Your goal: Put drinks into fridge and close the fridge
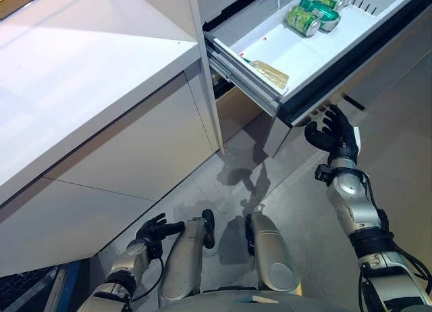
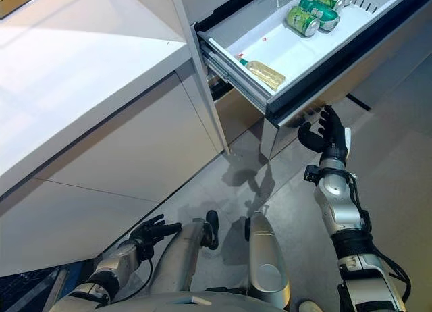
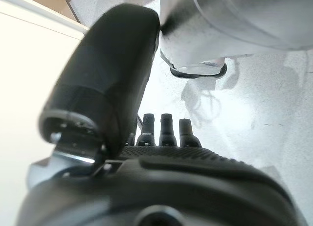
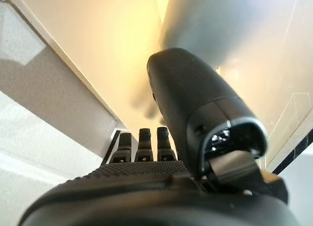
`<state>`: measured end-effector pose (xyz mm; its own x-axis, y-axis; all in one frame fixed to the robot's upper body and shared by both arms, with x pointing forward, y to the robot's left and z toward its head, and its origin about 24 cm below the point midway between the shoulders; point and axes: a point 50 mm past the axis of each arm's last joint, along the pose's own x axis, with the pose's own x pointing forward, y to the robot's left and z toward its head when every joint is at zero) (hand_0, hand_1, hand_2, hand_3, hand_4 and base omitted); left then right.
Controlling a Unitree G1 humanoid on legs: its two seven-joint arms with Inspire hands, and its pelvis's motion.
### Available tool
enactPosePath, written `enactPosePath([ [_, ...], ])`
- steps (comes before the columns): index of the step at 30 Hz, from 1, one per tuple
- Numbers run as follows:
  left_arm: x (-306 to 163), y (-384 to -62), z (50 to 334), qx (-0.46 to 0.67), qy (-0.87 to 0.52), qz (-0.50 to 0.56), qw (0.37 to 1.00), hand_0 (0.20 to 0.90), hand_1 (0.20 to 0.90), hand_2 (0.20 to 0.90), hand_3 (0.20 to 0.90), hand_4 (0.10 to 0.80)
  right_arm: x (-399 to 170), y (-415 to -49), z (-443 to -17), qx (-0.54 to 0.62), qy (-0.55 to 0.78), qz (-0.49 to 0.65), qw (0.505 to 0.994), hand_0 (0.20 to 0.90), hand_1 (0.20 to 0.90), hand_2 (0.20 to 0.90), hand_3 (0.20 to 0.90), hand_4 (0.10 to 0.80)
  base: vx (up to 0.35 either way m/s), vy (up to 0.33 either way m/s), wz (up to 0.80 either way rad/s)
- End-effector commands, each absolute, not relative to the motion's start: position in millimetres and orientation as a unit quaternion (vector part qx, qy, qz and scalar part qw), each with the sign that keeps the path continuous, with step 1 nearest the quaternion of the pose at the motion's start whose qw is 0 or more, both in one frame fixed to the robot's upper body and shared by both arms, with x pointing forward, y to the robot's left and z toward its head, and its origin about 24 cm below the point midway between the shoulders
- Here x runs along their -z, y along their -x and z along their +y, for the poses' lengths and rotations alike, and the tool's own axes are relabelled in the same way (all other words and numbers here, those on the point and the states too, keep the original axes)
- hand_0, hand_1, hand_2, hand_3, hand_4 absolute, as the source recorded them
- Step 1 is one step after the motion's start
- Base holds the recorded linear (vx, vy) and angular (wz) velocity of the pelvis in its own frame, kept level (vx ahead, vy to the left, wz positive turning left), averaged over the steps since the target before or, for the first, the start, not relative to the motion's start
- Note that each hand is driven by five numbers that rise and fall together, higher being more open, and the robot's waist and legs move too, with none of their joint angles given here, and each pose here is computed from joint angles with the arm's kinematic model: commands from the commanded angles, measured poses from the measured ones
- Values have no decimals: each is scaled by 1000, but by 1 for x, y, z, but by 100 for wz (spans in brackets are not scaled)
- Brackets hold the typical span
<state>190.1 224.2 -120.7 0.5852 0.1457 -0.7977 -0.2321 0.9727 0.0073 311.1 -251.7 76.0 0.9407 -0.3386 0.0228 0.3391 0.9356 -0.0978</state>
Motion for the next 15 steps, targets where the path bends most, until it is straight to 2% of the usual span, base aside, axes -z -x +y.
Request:
enactPosePath([
  [1,123,-182,224,-91,19,458,884,900,900,900,900,800,-175,-343,-191,43,72,-198,977,900,900,900,900,800,67,6,1],
  [15,114,-208,209,-52,16,450,891,900,900,900,900,800,-228,-377,-116,-66,124,-203,969,900,900,900,900,800,-4,9,0],
])
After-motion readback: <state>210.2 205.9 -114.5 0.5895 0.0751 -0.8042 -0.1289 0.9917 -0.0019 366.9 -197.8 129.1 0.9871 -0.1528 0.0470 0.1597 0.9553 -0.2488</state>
